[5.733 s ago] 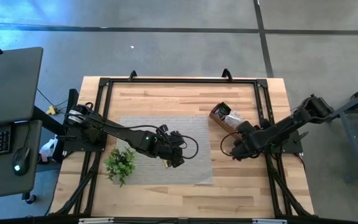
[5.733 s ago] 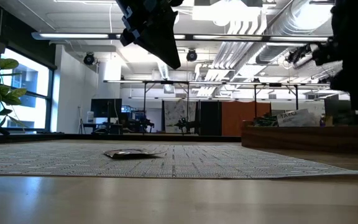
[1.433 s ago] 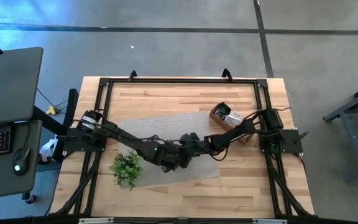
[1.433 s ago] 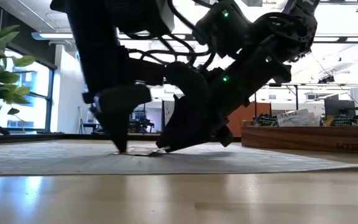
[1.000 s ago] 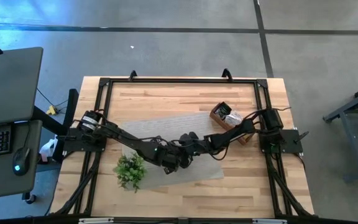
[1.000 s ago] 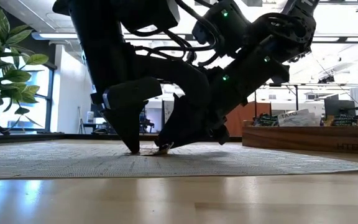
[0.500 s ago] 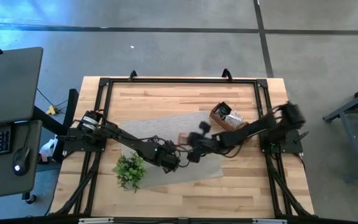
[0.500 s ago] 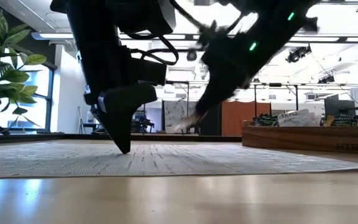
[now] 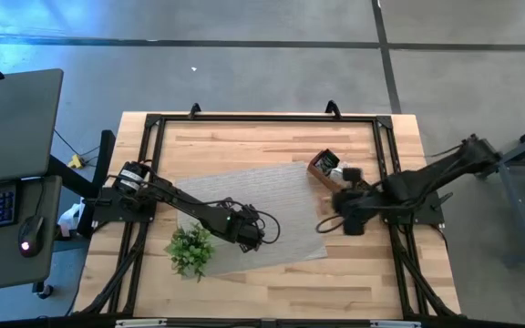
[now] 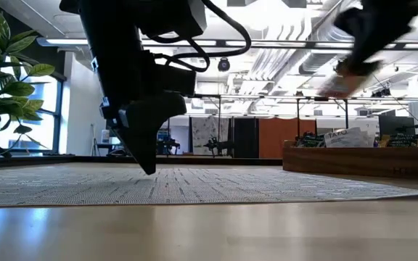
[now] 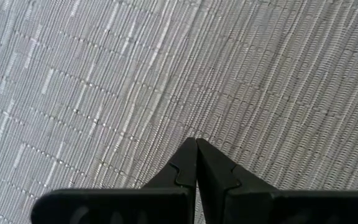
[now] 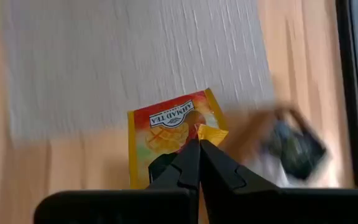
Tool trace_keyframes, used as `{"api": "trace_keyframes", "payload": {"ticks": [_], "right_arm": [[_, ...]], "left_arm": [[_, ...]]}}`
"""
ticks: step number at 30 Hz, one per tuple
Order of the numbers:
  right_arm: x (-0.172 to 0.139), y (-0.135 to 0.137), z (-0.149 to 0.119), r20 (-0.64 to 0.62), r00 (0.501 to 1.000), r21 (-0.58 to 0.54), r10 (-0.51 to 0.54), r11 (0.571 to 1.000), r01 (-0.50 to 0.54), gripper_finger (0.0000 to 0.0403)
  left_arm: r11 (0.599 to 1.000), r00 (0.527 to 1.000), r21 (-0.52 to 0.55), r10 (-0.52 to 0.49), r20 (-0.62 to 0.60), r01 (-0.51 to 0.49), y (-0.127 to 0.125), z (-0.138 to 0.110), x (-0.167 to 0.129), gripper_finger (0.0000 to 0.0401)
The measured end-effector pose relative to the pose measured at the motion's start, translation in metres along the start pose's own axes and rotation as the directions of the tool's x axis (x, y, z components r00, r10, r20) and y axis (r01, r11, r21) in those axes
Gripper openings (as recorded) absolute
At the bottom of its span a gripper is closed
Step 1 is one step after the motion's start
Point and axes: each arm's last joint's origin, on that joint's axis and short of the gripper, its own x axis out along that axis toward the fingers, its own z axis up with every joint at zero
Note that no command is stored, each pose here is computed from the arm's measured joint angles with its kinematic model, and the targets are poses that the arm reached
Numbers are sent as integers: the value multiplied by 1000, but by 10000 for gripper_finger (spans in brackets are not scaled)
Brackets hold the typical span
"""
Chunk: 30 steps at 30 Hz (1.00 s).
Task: Pick & Place Tea
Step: Put the yellow tea bag into the right section of the wooden organizer
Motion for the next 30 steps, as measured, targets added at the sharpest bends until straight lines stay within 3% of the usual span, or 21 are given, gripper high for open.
{"api": "trace_keyframes", "payload": {"ticks": [5,8,13,18,25,30], "right_arm": [[-15,-14,-29,-185,982,48,-46,997,56,3],[-15,-17,-37,-281,956,9,-81,996,87,2],[-4,-14,-36,-390,920,-57,-42,998,22,3],[8,-11,-34,-462,878,-218,-128,976,27,3],[28,-11,-28,-531,829,-318,-176,948,-3,2],[40,-10,-26,-580,800,-337,-155,939,-63,6]], "left_arm": [[1000,1000,1,-5,4,5,0,0,0,0],[1000,1000,1,-5,4,5,0,1,0,1],[1000,1000,0,-7,6,7,-1,1,0,0],[1000,1000,0,-7,5,7,-1,1,0,0],[1000,1000,0,-9,6,9,-1,1,-1,1],[1000,1000,0,-10,5,10,-1,1,-1,1]]}}
